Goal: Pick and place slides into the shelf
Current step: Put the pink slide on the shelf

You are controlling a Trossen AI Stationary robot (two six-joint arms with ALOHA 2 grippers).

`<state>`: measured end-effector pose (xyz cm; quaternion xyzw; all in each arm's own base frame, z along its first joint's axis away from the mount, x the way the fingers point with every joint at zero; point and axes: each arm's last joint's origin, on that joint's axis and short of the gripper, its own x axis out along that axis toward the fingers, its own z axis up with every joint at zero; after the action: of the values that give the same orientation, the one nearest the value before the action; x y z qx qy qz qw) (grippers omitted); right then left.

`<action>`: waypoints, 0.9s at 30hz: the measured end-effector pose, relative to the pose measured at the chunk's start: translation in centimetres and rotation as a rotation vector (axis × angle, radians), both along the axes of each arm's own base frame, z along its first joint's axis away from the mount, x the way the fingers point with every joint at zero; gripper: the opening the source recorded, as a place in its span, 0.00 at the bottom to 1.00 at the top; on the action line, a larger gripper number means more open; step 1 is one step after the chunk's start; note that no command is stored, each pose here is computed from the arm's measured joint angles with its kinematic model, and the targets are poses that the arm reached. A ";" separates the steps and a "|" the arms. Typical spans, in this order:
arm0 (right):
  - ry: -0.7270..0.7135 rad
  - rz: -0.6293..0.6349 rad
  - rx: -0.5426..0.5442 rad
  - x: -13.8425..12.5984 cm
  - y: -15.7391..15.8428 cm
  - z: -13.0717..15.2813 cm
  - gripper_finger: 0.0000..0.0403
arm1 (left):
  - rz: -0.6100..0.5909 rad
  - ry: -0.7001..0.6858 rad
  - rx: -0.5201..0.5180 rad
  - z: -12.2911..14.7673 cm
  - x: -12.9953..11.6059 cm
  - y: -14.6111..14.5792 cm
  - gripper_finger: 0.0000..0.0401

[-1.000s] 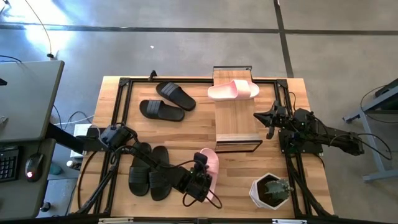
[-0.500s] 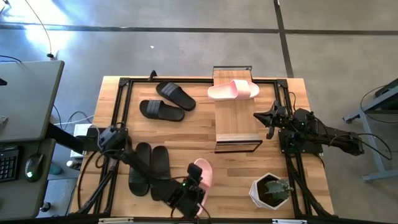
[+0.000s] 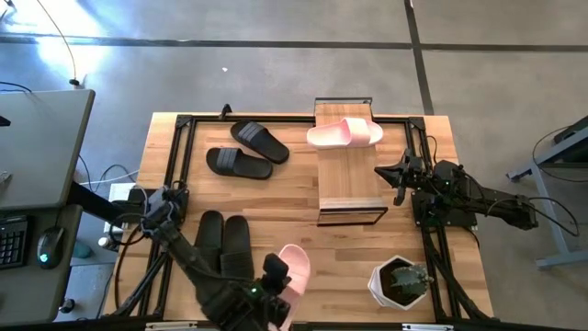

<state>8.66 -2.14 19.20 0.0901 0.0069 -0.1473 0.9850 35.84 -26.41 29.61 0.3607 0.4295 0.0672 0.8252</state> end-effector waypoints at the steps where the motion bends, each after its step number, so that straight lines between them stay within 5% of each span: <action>1: -0.001 0.001 0.002 0.0 0.0 0.0 0.00 | -0.034 -0.007 -0.007 0.9 -0.3 -0.4 0.00; 5: 0.000 0.006 -0.002 0.0 0.0 0.0 0.00 | -0.242 -0.023 -0.149 4.7 -0.8 -2.0 0.00; 11: 0.000 0.008 -0.004 0.0 0.0 0.0 0.00 | -0.759 -0.069 -0.428 8.5 -0.1 -1.8 0.00; 16: -0.006 0.007 -0.005 0.0 0.0 0.1 0.00 | -0.711 -0.094 -0.365 10.6 1.5 3.9 0.00; 27: 0.011 0.009 -0.048 -0.1 0.0 0.1 0.00 | -0.616 -0.186 -0.526 14.6 3.7 20.9 0.00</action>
<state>8.58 -2.10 19.29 0.0657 0.0090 -0.1433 0.9875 39.51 -5.51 44.18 0.2417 0.2277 -0.2625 0.9060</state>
